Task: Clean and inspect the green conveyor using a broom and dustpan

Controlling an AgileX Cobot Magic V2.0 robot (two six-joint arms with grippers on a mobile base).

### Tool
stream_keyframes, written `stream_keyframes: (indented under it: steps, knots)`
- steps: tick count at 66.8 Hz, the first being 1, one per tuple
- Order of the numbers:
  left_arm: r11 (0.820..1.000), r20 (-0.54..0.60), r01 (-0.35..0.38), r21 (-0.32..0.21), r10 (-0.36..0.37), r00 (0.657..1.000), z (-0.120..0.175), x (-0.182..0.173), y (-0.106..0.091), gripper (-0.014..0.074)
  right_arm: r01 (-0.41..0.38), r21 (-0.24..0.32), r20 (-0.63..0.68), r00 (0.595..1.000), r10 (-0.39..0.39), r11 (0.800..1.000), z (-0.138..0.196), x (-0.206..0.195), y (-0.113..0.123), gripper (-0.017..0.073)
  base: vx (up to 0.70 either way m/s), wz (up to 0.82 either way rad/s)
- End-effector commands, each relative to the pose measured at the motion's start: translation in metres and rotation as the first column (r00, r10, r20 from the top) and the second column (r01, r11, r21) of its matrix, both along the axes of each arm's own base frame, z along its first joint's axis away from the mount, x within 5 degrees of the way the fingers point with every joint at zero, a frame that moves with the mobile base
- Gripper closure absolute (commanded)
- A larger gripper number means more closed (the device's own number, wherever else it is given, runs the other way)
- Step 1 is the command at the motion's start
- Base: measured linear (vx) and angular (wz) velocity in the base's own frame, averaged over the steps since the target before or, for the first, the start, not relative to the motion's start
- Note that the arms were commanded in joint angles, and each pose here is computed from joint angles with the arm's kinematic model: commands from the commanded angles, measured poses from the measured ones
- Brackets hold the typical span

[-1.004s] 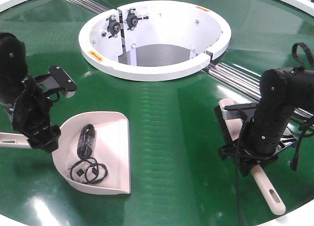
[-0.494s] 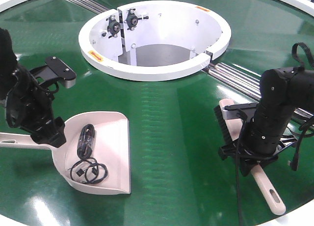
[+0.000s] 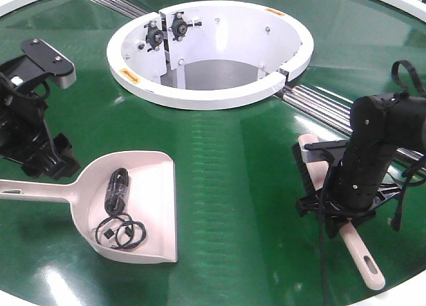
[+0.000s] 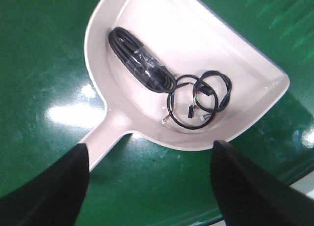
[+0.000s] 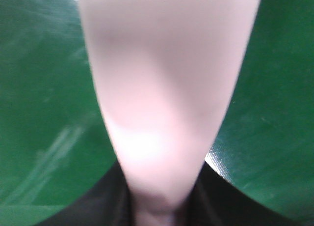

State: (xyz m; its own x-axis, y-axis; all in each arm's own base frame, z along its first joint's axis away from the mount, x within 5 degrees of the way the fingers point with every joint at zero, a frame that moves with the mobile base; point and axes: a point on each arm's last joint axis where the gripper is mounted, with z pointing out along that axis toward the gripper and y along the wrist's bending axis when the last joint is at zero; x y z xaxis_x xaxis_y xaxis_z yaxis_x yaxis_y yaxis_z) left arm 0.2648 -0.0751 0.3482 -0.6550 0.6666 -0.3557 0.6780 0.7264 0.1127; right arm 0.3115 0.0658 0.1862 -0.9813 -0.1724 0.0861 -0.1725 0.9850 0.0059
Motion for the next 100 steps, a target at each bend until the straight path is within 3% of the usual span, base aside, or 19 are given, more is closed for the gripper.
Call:
stream_keyframes:
  steps: [1,14,26,38,48,55,60,62,73,77,81,87,95,97,100]
  knots:
    - [0.999,0.092,-0.016,-0.050,0.020,0.996,0.020,-0.005,-0.001,0.0112,0.003,-0.004,0.021,1.000,-0.003,1.000,0.010,0.003,-0.002,0.0439,0.00,0.00]
    - [0.998,0.090,-0.036,-0.061,0.041,0.995,0.020,-0.004,-0.001,0.0112,0.006,-0.005,0.019,1.000,-0.006,1.000,0.005,0.005,-0.002,0.0204,0.00,0.00]
    - [0.994,0.095,-0.073,-0.084,0.081,0.992,0.022,-0.005,-0.001,0.0113,0.036,-0.009,0.155,0.987,-0.035,0.999,0.029,0.005,-0.004,0.0018,0.00,0.00]
    - [0.988,0.174,-0.089,-0.125,0.111,0.979,0.038,-0.016,0.002,0.0113,0.004,0.010,0.309,0.951,-0.007,1.000,0.080,-0.014,-0.009,-0.0031,0.00,0.00]
    - [0.970,0.293,-0.122,-0.212,0.182,0.938,0.064,-0.033,0.007,0.0113,-0.007,0.058,0.493,0.870,-0.022,0.998,0.129,-0.039,-0.013,-0.0029,0.00,0.00]
    - [0.961,0.389,-0.139,-0.240,0.226,0.893,0.083,-0.051,0.016,0.0113,-0.022,0.090,0.628,0.777,-0.040,0.996,0.162,-0.064,-0.019,-0.0024,0.00,0.00]
    - [0.948,0.466,-0.167,-0.272,0.282,0.839,0.097,-0.066,0.024,0.0113,-0.043,0.106,0.738,0.673,-0.049,0.993,0.185,-0.091,-0.024,-0.0022,0.00,0.00]
    - [0.942,0.494,-0.175,-0.287,0.302,0.815,0.101,-0.072,0.027,0.0113,-0.049,0.110,0.759,0.649,-0.052,0.993,0.186,-0.098,-0.026,-0.0022,0.00,0.00]
    - [0.914,0.629,-0.135,-0.382,0.365,0.686,0.102,-0.109,0.038,0.0113,-0.121,0.122,0.914,0.400,-0.064,0.985,0.201,-0.157,-0.036,-0.0022,0.00,0.00]
    - [0.910,0.662,-0.110,-0.401,0.370,0.652,0.090,-0.126,0.043,0.0118,-0.146,0.119,0.952,0.298,-0.071,0.982,0.202,-0.182,-0.041,-0.0022,0.00,0.00]
    - [0.902,0.694,-0.080,-0.425,0.381,0.610,0.072,-0.142,0.046,0.0131,-0.165,0.110,0.971,0.229,-0.071,0.980,0.199,-0.201,-0.044,-0.0022,0.00,0.00]
    - [0.871,0.735,-0.024,-0.490,0.428,0.526,0.044,-0.173,0.053,0.0159,-0.181,0.104,0.990,0.117,-0.083,0.978,0.190,-0.235,-0.051,-0.0022,0.00,0.00]
    - [0.821,0.744,0.038,-0.570,0.496,0.447,0.005,-0.201,0.060,0.0207,-0.193,0.086,0.996,0.020,-0.084,0.977,0.165,-0.268,-0.058,-0.0022,0.00,0.00]
    - [0.806,0.738,0.047,-0.589,0.514,0.437,-0.007,-0.207,0.062,0.0220,-0.196,0.085,0.996,-0.014,-0.089,0.977,0.158,-0.277,-0.060,-0.0022,0.00,0.00]
    - [0.792,0.727,0.050,-0.608,0.530,0.437,-0.026,-0.212,0.063,0.0235,-0.197,0.085,0.995,-0.029,-0.092,0.977,0.143,-0.283,-0.061,-0.0022,0.00,0.00]
